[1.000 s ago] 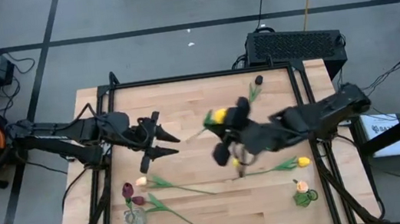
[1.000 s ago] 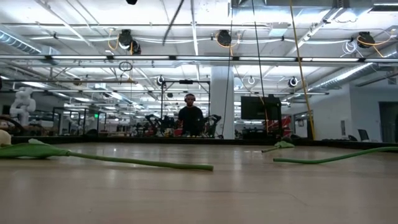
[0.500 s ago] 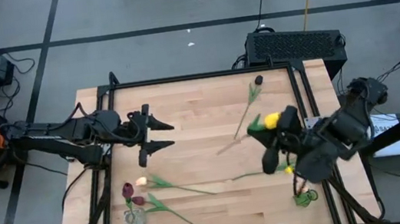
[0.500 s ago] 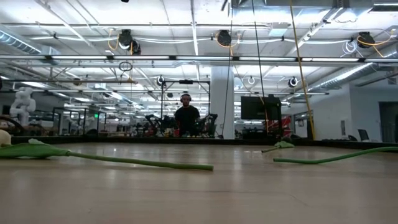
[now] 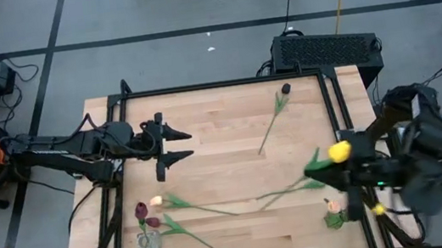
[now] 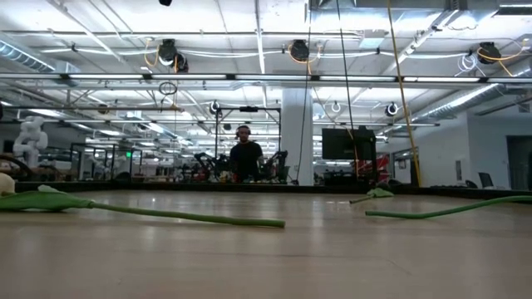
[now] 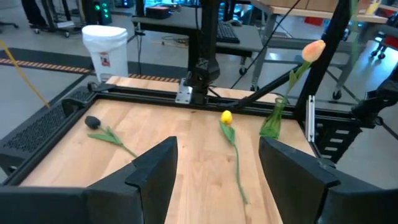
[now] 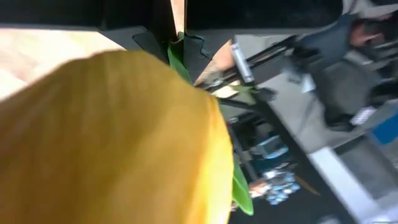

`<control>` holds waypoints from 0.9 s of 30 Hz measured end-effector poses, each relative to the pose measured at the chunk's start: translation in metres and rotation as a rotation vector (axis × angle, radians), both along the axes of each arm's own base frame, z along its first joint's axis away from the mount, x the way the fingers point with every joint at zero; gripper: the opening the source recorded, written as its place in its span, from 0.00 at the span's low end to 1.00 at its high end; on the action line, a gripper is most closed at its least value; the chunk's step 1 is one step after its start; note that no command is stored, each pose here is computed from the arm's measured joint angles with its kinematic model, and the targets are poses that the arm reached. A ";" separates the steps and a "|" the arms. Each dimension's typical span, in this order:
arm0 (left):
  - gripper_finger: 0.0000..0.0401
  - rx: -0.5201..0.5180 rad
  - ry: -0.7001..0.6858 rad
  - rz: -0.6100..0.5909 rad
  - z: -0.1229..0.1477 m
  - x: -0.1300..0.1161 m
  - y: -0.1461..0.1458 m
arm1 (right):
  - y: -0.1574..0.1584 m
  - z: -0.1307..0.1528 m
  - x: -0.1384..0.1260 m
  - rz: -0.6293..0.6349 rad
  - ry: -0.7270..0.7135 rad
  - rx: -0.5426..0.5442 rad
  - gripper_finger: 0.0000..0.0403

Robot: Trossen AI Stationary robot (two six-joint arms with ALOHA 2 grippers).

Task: Sort flowers into vase by color
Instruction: Put the top yellow tulip into the green vase

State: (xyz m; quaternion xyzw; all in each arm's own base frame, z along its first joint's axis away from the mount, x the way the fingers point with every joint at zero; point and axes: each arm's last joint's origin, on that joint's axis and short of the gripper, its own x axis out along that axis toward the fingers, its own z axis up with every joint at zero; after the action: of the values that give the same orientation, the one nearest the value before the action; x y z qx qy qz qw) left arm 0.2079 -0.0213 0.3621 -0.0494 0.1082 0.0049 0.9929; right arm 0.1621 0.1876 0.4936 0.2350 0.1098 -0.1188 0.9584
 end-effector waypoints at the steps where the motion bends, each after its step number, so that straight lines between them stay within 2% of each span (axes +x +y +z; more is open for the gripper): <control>1: 0.58 0.000 0.000 0.001 0.000 0.000 0.000 | 0.001 0.004 -0.005 0.022 -0.007 0.012 0.00; 7: 0.58 0.010 -0.002 0.048 0.000 0.000 0.001 | 0.011 0.009 -0.032 0.169 0.033 0.056 0.00; 11: 0.58 0.012 -0.006 0.059 0.000 0.000 0.002 | 0.017 -0.001 -0.049 0.237 0.130 0.131 0.00; 18: 0.58 0.011 -0.012 0.059 0.001 0.000 0.002 | 0.029 -0.029 -0.074 0.214 0.368 0.232 0.00; 23: 0.58 0.011 -0.012 0.059 0.001 0.000 0.002 | 0.040 -0.043 -0.081 0.226 0.414 0.222 0.00; 27: 0.58 0.010 -0.012 0.059 0.001 0.000 0.002 | 0.046 -0.058 -0.083 0.235 0.536 0.233 0.00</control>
State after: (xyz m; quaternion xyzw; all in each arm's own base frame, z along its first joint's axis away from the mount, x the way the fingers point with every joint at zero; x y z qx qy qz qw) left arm 0.2082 -0.0196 0.3631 -0.0476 0.1008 0.0345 0.9932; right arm 0.0792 0.2334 0.4352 0.2894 0.3978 -0.0516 0.8691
